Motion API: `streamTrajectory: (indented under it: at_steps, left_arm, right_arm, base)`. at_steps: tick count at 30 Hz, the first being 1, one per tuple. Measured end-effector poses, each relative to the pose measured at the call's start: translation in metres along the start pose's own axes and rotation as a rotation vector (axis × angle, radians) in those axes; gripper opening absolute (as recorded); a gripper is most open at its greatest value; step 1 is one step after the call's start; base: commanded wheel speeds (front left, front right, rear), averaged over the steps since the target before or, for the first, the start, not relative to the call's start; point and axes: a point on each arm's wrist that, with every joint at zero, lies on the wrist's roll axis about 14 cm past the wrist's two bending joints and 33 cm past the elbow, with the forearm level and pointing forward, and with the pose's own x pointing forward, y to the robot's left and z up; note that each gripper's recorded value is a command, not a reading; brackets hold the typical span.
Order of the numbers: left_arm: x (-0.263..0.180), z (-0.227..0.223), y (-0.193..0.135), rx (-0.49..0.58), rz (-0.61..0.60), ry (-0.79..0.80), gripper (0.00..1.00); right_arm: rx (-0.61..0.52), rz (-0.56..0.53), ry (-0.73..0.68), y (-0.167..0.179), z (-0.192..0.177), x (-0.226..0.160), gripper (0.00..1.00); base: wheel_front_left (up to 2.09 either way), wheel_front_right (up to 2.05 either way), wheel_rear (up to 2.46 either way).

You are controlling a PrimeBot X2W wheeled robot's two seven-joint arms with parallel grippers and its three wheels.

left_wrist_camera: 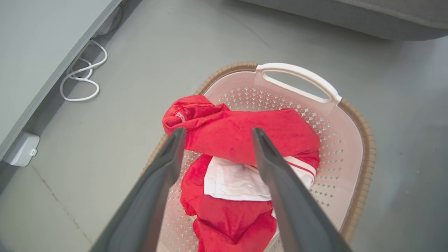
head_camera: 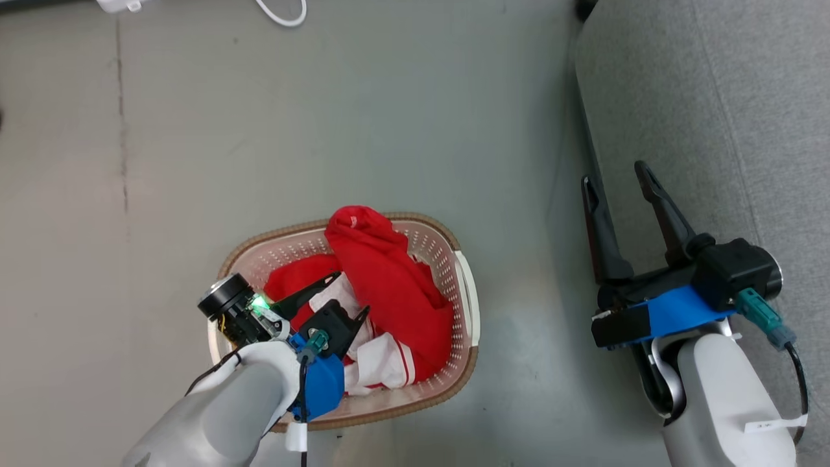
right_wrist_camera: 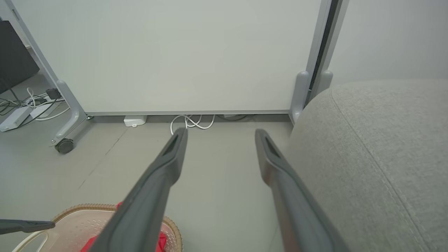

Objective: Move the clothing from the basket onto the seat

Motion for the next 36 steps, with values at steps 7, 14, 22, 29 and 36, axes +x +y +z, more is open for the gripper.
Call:
streamTrajectory:
  at_steps: [7, 14, 22, 29, 36]
  left_arm:
    - [0.013, -0.051, -0.020, 0.072, -0.134, 0.155, 1.00]
    - [0.025, -0.089, -0.025, 0.106, -0.213, 0.268, 1.00]
    - [0.034, -0.138, -0.019, 0.154, -0.255, 0.473, 1.00]
    - [0.042, -0.169, -0.025, 0.204, -0.311, 0.579, 1.00]
    - [0.056, -0.190, -0.026, 0.242, -0.348, 0.640, 1.00]
  right_arm:
    - [-0.005, 0.009, 0.026, -0.002, -0.018, 0.017, 1.00]
    - [-0.022, 0.008, 0.057, -0.008, -0.039, 0.029, 1.00]
    - [-0.043, 0.001, 0.095, -0.016, -0.066, 0.042, 1.00]
    - [-0.050, -0.017, 0.127, -0.026, -0.089, 0.047, 1.00]
    - [-0.065, -0.043, 0.153, -0.038, -0.107, 0.047, 1.00]
  base:
    - [0.00, 0.00, 0.00]
    - [0.00, 0.00, 0.00]
    - [0.00, 0.00, 0.00]
    - [0.00, 0.00, 0.00]
    - [0.00, 0.00, 0.00]
